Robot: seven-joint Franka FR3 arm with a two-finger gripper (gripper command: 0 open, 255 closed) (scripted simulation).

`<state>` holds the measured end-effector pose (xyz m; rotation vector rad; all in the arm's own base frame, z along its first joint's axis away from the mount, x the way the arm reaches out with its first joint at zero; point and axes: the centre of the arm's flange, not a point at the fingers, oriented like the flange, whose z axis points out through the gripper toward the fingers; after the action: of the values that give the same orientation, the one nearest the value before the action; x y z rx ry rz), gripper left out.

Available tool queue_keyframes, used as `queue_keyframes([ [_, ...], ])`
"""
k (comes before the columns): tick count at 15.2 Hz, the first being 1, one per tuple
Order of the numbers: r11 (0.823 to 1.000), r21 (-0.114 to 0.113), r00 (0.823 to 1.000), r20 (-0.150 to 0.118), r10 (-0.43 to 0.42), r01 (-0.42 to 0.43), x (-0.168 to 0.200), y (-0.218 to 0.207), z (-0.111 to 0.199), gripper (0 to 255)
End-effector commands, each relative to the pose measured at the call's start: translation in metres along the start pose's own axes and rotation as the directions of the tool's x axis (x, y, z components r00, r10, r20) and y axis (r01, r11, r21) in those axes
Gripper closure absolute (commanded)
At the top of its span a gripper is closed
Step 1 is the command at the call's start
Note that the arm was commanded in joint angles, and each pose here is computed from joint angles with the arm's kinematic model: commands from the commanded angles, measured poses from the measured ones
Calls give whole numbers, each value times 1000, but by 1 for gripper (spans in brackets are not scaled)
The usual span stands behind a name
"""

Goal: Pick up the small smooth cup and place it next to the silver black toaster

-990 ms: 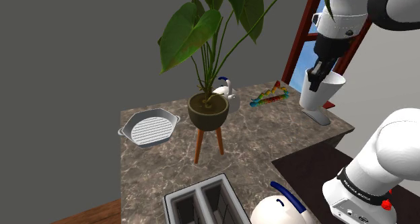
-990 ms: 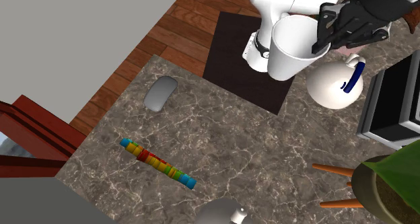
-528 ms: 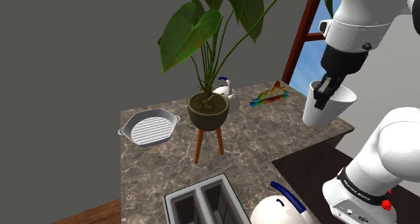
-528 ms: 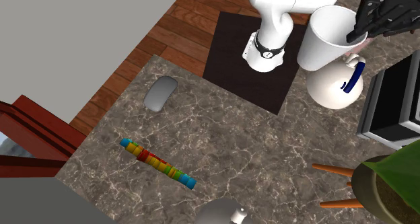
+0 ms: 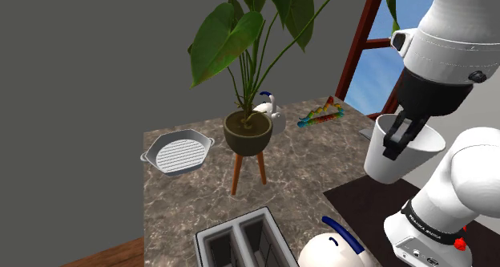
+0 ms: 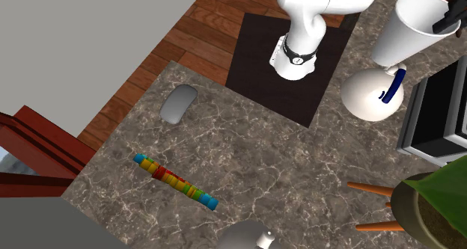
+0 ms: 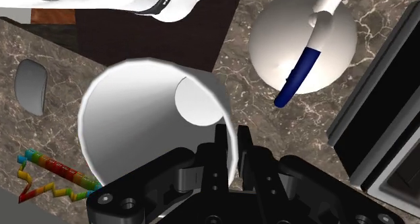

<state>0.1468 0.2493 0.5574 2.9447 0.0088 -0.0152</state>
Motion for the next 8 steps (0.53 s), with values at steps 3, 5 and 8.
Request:
queue_keyframes([
  [3, 1000, 1, 1000, 1, 1, -1, -31, -45, -6, 255],
  [5, 1000, 1, 1000, 1, 1, -1, -45, -67, -11, 255],
  [8, 1000, 1, 1000, 1, 1, -1, -65, -100, -17, 255],
])
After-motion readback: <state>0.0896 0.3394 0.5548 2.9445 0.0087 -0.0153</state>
